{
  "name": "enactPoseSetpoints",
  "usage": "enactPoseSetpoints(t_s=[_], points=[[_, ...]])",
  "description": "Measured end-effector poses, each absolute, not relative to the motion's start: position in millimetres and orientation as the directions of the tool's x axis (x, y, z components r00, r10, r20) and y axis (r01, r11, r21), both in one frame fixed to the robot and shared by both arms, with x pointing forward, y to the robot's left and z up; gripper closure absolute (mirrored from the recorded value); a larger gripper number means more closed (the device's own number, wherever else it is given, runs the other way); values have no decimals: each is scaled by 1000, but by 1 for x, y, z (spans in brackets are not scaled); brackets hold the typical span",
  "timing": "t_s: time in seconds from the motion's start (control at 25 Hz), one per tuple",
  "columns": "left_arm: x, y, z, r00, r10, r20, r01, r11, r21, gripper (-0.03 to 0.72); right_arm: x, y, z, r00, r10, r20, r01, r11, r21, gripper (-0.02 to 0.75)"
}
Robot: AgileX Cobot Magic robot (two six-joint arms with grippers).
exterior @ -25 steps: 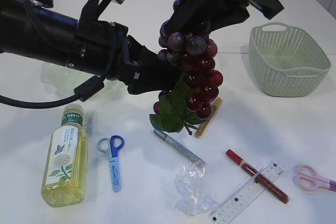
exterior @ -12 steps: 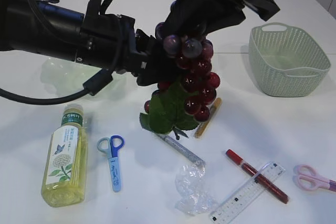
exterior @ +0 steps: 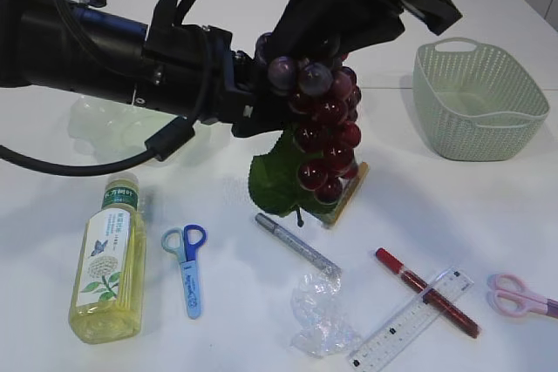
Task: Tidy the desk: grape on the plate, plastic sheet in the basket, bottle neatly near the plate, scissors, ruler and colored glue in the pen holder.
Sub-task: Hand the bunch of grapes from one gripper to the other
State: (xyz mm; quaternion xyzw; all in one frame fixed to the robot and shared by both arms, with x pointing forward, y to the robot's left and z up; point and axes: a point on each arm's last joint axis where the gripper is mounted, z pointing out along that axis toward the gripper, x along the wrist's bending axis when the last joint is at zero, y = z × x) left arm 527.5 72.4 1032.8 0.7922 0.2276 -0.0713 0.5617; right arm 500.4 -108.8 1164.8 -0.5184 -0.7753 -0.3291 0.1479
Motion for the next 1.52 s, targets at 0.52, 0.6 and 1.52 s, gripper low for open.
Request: enactPoseSetpoints(t_s=[0.52, 0.6, 1.52], points=[[527, 73, 1031, 899, 274, -342, 419, -310, 853, 608, 501, -109, 1164, -420, 714, 560, 900, 250, 357, 648], [527, 73, 1031, 899, 274, -342, 419, -310, 853, 611, 501, -109, 1164, -420, 714, 560, 900, 251, 355, 648], [529, 76, 1026, 900, 304, -314, 413, -354, 839, 620, 499, -106, 1166, -402, 687, 606, 911, 233, 341, 218]])
